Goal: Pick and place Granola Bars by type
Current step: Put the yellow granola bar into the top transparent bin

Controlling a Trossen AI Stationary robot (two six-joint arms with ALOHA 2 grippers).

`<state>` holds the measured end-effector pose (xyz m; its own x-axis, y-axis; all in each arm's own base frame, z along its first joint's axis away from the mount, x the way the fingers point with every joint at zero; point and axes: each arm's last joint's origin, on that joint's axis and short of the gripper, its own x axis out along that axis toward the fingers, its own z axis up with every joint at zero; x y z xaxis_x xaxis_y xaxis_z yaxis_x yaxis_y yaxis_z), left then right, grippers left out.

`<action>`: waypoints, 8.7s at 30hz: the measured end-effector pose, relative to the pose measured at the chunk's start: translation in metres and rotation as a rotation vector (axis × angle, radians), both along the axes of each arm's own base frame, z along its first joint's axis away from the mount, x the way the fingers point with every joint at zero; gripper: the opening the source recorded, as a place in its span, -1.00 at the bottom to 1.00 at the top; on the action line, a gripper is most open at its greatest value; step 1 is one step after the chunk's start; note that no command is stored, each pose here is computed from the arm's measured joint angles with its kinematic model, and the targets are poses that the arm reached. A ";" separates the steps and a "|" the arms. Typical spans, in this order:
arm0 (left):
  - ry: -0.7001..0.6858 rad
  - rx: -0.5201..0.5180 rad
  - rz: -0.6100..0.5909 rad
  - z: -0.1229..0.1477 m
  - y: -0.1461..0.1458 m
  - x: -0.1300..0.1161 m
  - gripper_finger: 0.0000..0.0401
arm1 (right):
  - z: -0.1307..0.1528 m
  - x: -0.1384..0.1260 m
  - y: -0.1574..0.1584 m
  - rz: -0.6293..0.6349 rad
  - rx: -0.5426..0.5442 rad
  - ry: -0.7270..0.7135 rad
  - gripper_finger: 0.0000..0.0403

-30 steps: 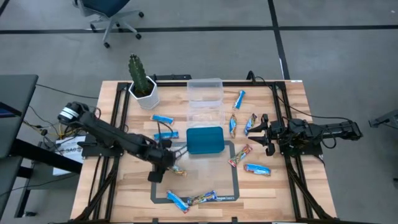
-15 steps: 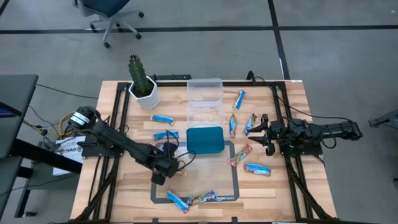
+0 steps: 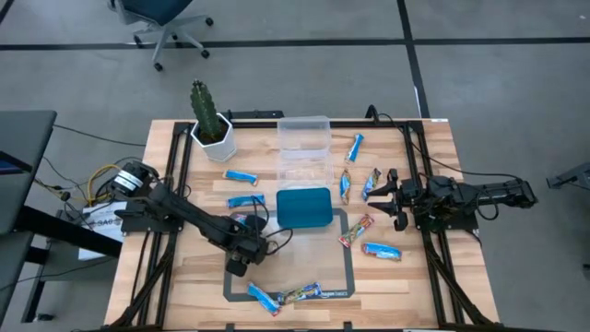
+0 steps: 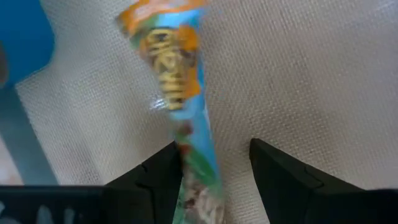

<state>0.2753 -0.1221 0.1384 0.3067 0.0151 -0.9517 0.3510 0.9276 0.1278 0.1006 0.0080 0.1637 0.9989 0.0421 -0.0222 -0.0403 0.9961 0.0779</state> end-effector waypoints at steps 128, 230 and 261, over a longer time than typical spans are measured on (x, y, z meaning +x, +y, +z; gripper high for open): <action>-0.340 -0.051 0.884 0.107 0.345 0.106 -0.35 | 0.000 0.000 0.000 0.000 0.000 0.000 -0.29; -0.171 0.075 0.661 0.055 0.231 -0.050 -0.85 | 0.000 0.000 0.000 0.001 0.000 0.000 -0.29; -0.825 -0.007 0.806 0.184 0.302 0.038 -0.86 | 0.000 0.000 0.000 0.000 0.000 0.000 -0.29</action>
